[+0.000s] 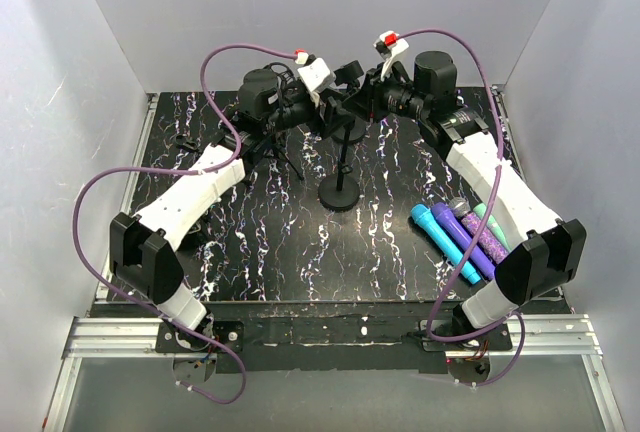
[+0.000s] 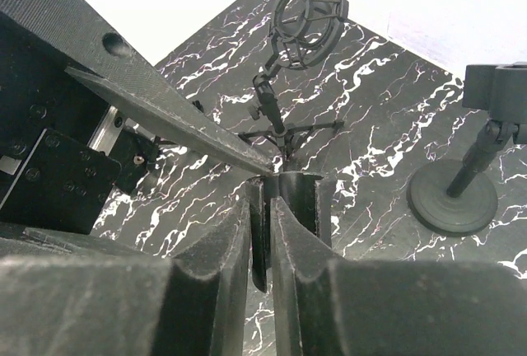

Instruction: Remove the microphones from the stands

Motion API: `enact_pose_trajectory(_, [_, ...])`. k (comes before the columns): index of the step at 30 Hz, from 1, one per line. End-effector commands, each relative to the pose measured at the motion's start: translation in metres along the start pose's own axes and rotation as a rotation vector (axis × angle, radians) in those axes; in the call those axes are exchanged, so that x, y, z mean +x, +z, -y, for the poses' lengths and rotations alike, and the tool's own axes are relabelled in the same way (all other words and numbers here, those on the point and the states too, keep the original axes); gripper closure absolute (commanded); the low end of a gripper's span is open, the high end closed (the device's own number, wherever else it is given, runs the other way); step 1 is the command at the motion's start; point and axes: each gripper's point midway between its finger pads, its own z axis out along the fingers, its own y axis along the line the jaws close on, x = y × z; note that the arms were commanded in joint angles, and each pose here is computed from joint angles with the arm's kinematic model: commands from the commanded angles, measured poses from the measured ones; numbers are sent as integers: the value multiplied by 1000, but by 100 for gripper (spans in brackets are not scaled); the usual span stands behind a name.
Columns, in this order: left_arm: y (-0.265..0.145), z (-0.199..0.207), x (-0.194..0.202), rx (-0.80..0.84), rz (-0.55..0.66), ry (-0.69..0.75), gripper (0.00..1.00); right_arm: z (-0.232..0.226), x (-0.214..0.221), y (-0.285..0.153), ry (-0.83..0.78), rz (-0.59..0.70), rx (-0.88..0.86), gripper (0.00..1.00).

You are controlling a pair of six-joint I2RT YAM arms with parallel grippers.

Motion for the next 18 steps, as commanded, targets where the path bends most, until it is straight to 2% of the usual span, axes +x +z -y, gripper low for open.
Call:
enact_pose_trajectory(1, [1,9,-14,53,41,2,48,-4,6,-1,-23,-20,-26,81])
enact_pose_trajectory(6, [-2,13,-7,67,27,22,52,-16,22,2,-9,-64,-58,87])
enact_pose_trajectory(10, [-5,12,-6,54,24,36,53,-28,22,11,-57,-85,-72,91])
enact_pose_trajectory(14, [-7,12,-4,47,25,34,54,-28,28,21,-81,-134,-22,98])
enact_pose_trajectory(18, [-7,11,-3,33,27,28,55,-34,34,20,-169,-190,-16,99])
